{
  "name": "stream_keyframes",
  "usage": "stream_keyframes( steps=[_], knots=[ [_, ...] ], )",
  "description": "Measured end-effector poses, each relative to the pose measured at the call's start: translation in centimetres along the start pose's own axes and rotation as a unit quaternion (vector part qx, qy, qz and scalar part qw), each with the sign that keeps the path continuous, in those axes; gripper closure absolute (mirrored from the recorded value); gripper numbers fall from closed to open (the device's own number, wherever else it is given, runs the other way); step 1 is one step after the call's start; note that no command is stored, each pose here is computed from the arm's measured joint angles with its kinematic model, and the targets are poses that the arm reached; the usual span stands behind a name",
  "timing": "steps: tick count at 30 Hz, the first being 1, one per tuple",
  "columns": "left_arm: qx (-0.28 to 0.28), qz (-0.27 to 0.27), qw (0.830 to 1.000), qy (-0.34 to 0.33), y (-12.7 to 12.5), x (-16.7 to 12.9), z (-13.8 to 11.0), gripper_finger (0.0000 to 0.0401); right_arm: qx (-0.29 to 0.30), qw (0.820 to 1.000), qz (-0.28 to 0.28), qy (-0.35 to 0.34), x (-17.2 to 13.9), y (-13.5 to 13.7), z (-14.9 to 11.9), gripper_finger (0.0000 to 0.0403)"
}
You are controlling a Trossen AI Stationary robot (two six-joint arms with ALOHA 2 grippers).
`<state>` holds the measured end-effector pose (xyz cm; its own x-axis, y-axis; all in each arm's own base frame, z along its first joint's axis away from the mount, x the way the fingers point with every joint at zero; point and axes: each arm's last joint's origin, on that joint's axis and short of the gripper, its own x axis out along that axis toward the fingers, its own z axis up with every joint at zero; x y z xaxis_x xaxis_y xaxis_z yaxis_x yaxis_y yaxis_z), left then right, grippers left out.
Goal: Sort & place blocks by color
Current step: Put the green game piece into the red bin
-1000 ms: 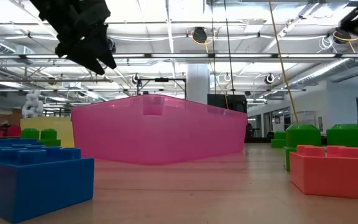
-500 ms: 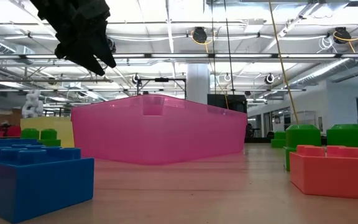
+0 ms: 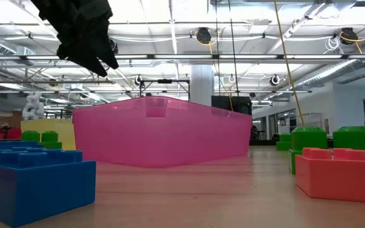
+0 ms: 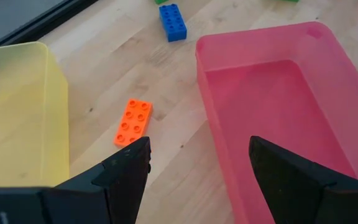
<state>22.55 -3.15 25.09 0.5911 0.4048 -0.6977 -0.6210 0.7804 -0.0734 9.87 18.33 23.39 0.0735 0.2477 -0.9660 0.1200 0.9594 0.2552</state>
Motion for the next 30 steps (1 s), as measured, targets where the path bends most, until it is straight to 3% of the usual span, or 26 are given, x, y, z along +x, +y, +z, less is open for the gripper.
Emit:
stream_keyframes(
  steps=[6, 14, 19, 26, 30],
  knots=[
    [0.001, 0.0, 1.0, 0.0, 0.0, 0.0, 0.0, 0.0125, 0.01, 1.0, 0.003, -0.001, -0.1, -0.1, 0.1, 0.0112],
    [-0.002, -0.003, 1.0, -0.004, -0.1, 0.0, 0.1, 0.0125, 0.02, 0.998, 0.041, -0.034, -2.0, -1.3, 1.3, 0.0123],
    [0.024, -0.026, 0.999, -0.033, -0.6, 0.0, 0.7, 0.0125, -0.006, 0.993, 0.028, -0.118, -3.2, -2.7, 2.8, 0.0128],
    [0.057, -0.074, 0.987, -0.131, -1.7, -0.3, 2.9, 0.0125, -0.058, 0.961, 0.006, -0.272, -4.3, -3.0, 5.8, 0.0129],
    [0.083, -0.101, 0.981, -0.143, -2.0, -0.5, 3.2, 0.0125, -0.079, 0.936, -0.028, -0.341, -4.9, -3.1, 7.1, 0.0129]
  ],
)
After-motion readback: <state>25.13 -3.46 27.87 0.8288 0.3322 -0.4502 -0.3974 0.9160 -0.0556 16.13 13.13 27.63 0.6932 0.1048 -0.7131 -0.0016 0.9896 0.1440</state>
